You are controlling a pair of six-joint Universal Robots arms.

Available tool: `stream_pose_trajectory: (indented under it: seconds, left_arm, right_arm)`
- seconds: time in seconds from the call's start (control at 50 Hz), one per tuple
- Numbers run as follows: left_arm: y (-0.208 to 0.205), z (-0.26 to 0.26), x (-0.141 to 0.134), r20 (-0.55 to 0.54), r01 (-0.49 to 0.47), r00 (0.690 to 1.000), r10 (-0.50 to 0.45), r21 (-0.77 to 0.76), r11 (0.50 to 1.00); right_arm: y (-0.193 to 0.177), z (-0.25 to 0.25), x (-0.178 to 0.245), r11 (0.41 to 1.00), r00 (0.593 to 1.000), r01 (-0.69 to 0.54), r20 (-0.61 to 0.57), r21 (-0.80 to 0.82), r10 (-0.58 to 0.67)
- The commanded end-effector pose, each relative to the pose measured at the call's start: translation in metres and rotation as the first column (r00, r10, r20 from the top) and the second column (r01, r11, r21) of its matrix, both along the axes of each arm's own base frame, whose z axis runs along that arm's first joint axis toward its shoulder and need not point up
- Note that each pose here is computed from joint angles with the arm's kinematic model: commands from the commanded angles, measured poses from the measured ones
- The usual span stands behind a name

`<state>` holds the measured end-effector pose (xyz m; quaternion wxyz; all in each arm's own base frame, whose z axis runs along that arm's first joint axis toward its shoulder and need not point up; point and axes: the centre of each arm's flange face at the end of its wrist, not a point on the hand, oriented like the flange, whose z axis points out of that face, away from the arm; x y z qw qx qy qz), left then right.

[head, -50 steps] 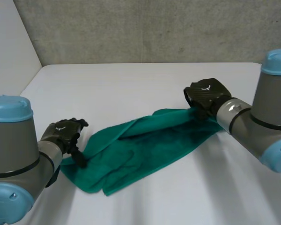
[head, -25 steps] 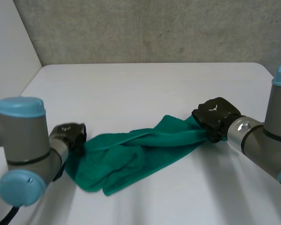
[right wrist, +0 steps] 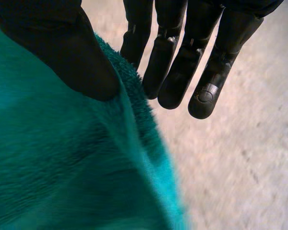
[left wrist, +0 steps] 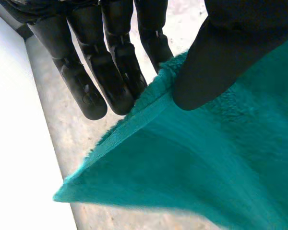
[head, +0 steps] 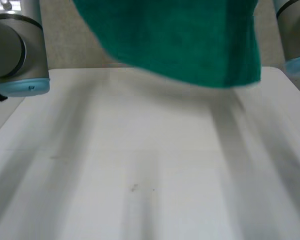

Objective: Fold the towel.

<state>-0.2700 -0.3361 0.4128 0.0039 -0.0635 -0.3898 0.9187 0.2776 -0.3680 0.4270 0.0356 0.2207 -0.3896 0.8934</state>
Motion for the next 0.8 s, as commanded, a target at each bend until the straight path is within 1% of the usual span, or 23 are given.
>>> stream_pose_trajectory:
  seconds: [0.02, 0.06, 0.08, 0.12, 0.14, 0.16, 0.2, 0.22, 0.24, 0.26, 0.3, 0.32, 0.36, 0.38, 0.4, 0.44, 0.46, 0.52, 0.54, 0.6, 0.62, 0.72, 0.8]
  left_arm:
    - [0.009, -0.085, 0.01, 0.079, -0.008, 0.997, -0.016, 0.284, 0.959]
    - [0.01, -0.106, 0.014, 0.097, -0.015, 0.995, -0.02, 0.351, 0.936]
    - [0.012, -0.125, 0.018, 0.111, -0.025, 0.994, -0.023, 0.408, 0.913]
    - [0.014, -0.144, 0.022, 0.125, -0.035, 0.992, -0.026, 0.461, 0.887]
    - [0.015, -0.153, 0.024, 0.132, -0.04, 0.991, -0.028, 0.483, 0.875]
    - [0.016, -0.173, 0.027, 0.149, -0.051, 0.988, -0.033, 0.531, 0.846]
    - [0.016, -0.195, 0.027, 0.171, -0.063, 0.984, -0.046, 0.58, 0.812]
    - [0.017, -0.206, 0.027, 0.18, -0.069, 0.982, -0.051, 0.602, 0.796]
    - [0.018, -0.224, 0.027, 0.203, -0.085, 0.977, -0.061, 0.638, 0.765]
    - [0.019, -0.232, 0.026, 0.212, -0.09, 0.975, -0.067, 0.654, 0.751]
    - [0.021, -0.246, 0.026, 0.223, -0.097, 0.972, -0.079, 0.68, 0.727]
    - [0.022, -0.255, 0.026, 0.231, -0.105, 0.969, -0.085, 0.7, 0.706]
    - [0.024, -0.263, 0.028, 0.24, -0.114, 0.967, -0.091, 0.72, 0.684]
    - [0.026, -0.265, 0.028, 0.243, -0.117, 0.965, -0.094, 0.728, 0.676]
    - [0.027, -0.268, 0.029, 0.246, -0.121, 0.964, -0.098, 0.738, 0.664]
    - [0.028, -0.267, 0.03, 0.247, -0.123, 0.964, -0.097, 0.741, 0.661]
    - [0.028, -0.266, 0.03, 0.246, -0.122, 0.965, -0.097, 0.741, 0.66]
    - [0.028, -0.26, 0.032, 0.242, -0.122, 0.966, -0.091, 0.737, 0.665]
    - [0.028, -0.257, 0.032, 0.241, -0.121, 0.966, -0.09, 0.734, 0.668]
    - [0.031, -0.248, 0.033, 0.235, -0.118, 0.968, -0.083, 0.727, 0.677]
    - [0.032, -0.247, 0.034, 0.234, -0.117, 0.968, -0.085, 0.727, 0.677]
    - [0.038, -0.243, 0.036, 0.233, -0.116, 0.969, -0.083, 0.726, 0.678]
    - [0.04, -0.244, 0.037, 0.234, -0.117, 0.968, -0.086, 0.73, 0.674]
  right_arm:
    - [0.016, -0.075, 0.0, 0.97, 0.985, -0.091, -0.121, 0.226, 0.121]
    - [0.018, -0.098, -0.003, 0.949, 0.981, -0.085, -0.142, 0.303, 0.133]
    - [0.022, -0.117, -0.006, 0.924, 0.977, -0.078, -0.156, 0.375, 0.145]
    - [0.026, -0.135, -0.008, 0.895, 0.973, -0.069, -0.169, 0.44, 0.158]
    - [0.031, -0.15, -0.009, 0.867, 0.969, -0.061, -0.177, 0.495, 0.17]
    - [0.033, -0.157, -0.01, 0.853, 0.968, -0.057, -0.181, 0.518, 0.175]
    - [0.036, -0.173, -0.01, 0.82, 0.964, -0.049, -0.188, 0.57, 0.189]
    - [0.037, -0.192, -0.011, 0.783, 0.961, -0.035, -0.194, 0.621, 0.196]
    - [0.037, -0.193, -0.011, 0.782, 0.961, -0.035, -0.194, 0.622, 0.196]
    - [0.036, -0.204, -0.011, 0.761, 0.96, -0.025, -0.197, 0.648, 0.2]
    - [0.036, -0.249, -0.012, 0.655, 0.954, 0.007, -0.202, 0.756, 0.223]
    - [0.037, -0.257, -0.013, 0.631, 0.952, 0.016, -0.204, 0.775, 0.226]
    - [0.04, -0.271, -0.012, 0.588, 0.95, 0.027, -0.203, 0.808, 0.236]
    - [0.041, -0.28, -0.013, 0.557, 0.951, 0.028, -0.194, 0.83, 0.241]
    - [0.042, -0.281, -0.014, 0.546, 0.953, 0.026, -0.185, 0.838, 0.238]
    - [0.041, -0.282, -0.015, 0.537, 0.957, 0.022, -0.173, 0.843, 0.232]
    - [0.04, -0.284, -0.019, 0.501, 0.972, -0.002, -0.117, 0.866, 0.205]
    - [0.037, -0.286, -0.024, 0.457, 0.986, -0.038, -0.042, 0.889, 0.164]
    - [0.037, -0.288, -0.026, 0.428, 0.99, -0.062, 0.002, 0.902, 0.14]
    - [0.035, -0.286, -0.031, 0.406, 0.993, -0.088, 0.049, 0.909, 0.105]
    - [0.034, -0.287, -0.036, 0.391, 0.995, -0.094, 0.069, 0.915, 0.079]
    - [0.034, -0.291, -0.054, 0.356, 0.997, -0.074, 0.069, 0.932, 0.025]
    - [0.037, -0.291, -0.061, 0.341, 0.997, -0.073, 0.071, 0.937, 0.019]
